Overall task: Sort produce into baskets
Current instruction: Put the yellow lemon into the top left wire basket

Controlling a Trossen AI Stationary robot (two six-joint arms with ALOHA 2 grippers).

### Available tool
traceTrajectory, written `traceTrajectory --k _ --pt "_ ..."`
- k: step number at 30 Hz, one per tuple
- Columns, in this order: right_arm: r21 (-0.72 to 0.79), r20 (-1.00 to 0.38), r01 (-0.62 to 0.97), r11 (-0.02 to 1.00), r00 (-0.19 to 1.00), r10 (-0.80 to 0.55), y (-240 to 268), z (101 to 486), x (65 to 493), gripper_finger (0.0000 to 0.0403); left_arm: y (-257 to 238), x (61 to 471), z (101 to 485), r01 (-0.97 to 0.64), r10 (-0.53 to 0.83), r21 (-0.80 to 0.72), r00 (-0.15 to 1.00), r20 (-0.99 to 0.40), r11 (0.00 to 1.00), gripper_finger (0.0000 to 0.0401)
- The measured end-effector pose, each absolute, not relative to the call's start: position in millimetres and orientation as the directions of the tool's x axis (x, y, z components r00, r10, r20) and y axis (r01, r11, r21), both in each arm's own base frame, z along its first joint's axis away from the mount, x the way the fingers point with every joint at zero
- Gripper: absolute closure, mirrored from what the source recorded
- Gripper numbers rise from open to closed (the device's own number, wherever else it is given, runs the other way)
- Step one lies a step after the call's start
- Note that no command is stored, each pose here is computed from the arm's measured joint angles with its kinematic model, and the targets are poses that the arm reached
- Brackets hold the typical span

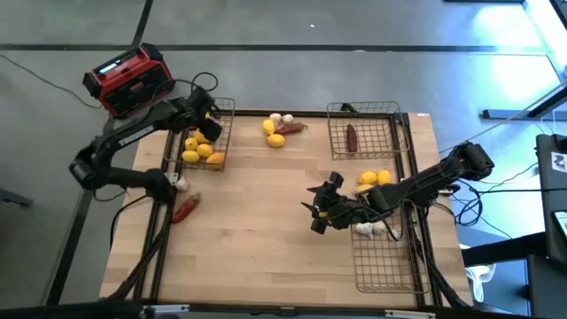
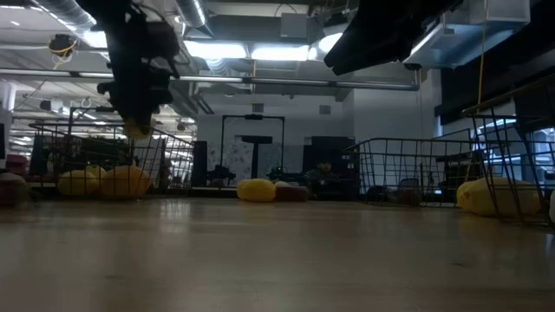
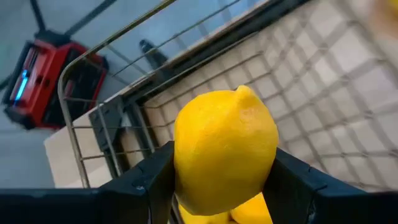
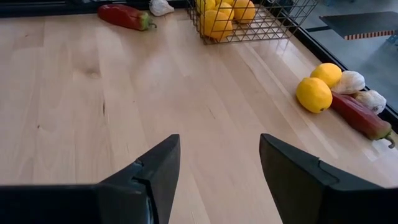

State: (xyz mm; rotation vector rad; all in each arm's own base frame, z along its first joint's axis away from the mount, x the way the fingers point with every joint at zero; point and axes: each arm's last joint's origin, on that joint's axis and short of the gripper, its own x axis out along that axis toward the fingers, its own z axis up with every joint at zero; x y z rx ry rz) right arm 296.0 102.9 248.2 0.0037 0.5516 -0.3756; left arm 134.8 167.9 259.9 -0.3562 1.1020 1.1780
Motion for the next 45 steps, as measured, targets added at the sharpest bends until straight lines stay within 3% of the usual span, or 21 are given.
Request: traceTrajectory --k 5,23,38,45 --pt "-0.097 -0.514 0.347 0.933 0.785 -0.346 102.9 247.9 295.9 0.0188 190.9 131.3 244.7 -0.873 0.526 0.323 -0.093 -0.845 0.365 0.0207" --pt "-0.094 -0.517 0.342 0.935 0.785 -0.340 103.1 247.7 295.9 0.0188 222.0 138.7 198.8 -0.828 0.412 0.367 -0.185 -0.892 0.423 0.0207" --pt "-0.095 -0.517 0.343 0.935 0.785 -0.340 103.1 247.7 295.9 0.0188 226.1 140.8 193.5 -0.827 0.417 0.378 -0.195 -0.888 0.416 0.0206" --pt "-0.094 -0.517 0.342 0.935 0.785 -0.340 103.1 247.7 295.9 0.0188 226.0 140.8 193.4 -0.830 0.416 0.376 -0.196 -0.888 0.411 0.0159"
